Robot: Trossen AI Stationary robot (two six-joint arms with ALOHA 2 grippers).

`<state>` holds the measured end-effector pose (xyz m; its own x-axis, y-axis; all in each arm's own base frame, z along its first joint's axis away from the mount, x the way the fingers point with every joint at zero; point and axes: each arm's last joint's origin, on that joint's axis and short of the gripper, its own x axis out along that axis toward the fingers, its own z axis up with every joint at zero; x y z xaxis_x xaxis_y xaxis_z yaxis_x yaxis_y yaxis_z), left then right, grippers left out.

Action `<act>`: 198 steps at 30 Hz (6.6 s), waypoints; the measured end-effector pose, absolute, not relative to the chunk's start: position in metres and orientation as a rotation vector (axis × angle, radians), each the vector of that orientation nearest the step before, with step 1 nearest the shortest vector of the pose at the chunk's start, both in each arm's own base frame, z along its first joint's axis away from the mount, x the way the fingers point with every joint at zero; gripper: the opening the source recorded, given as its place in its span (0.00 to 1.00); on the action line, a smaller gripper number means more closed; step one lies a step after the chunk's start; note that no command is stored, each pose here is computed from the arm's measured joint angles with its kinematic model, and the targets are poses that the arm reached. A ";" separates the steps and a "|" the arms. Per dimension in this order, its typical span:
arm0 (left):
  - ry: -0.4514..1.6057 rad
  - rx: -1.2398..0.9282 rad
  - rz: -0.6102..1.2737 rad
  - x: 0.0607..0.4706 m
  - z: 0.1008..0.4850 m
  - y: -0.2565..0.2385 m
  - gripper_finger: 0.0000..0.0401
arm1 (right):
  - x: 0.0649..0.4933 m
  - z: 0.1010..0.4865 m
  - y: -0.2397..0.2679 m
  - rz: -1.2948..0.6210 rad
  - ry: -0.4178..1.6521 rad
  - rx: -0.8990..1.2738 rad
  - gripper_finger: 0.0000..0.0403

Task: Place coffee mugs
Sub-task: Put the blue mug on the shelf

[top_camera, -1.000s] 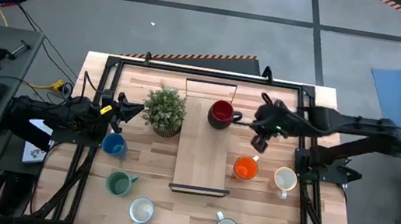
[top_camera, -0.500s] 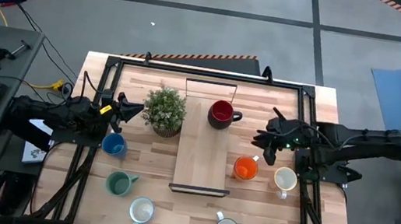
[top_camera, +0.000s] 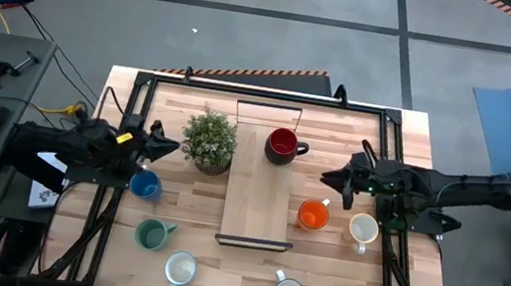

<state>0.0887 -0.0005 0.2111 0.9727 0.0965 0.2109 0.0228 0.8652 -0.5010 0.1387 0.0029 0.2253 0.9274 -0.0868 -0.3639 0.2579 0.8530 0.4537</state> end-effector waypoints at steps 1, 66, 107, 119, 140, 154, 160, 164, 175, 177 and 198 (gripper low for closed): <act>-0.206 -0.524 0.032 0.086 0.219 -0.001 0.09 | 0.138 0.226 0.003 -0.182 0.331 0.522 0.19; 1.418 -0.405 0.292 0.114 0.226 -0.021 0.09 | 0.131 0.220 -0.001 -0.315 0.378 0.528 0.19; 1.398 -0.073 0.068 0.125 0.251 -0.023 0.19 | 0.128 0.215 -0.001 -0.328 0.438 0.491 0.19; 1.406 -0.059 0.047 0.127 0.251 -0.019 0.41 | 0.125 0.211 -0.001 -0.341 0.486 0.481 0.19; 1.545 -0.019 0.043 0.132 0.215 -0.020 0.42 | 0.126 0.212 -0.001 -0.343 0.474 0.485 0.19; 1.539 -0.135 0.094 0.136 0.211 -0.022 0.42 | 0.125 0.210 -0.001 -0.348 0.492 0.479 0.19; 1.541 -0.143 0.099 0.136 0.211 -0.022 0.32 | 0.123 0.207 -0.001 -0.356 0.523 0.471 0.19; 1.548 -0.163 0.079 0.135 0.211 -0.023 0.19 | 0.122 0.206 -0.002 -0.367 0.536 0.466 0.19; 1.487 -0.186 0.137 0.138 0.224 -0.022 0.01 | 0.122 0.206 -0.003 -0.407 0.533 0.450 0.19; 1.462 -0.183 0.141 0.138 0.233 -0.022 0.01 | 0.122 0.206 -0.003 -0.407 0.533 0.450 0.19; 1.463 -0.191 0.118 0.171 0.315 -0.029 0.01 | 0.122 0.206 -0.003 -0.407 0.533 0.450 0.19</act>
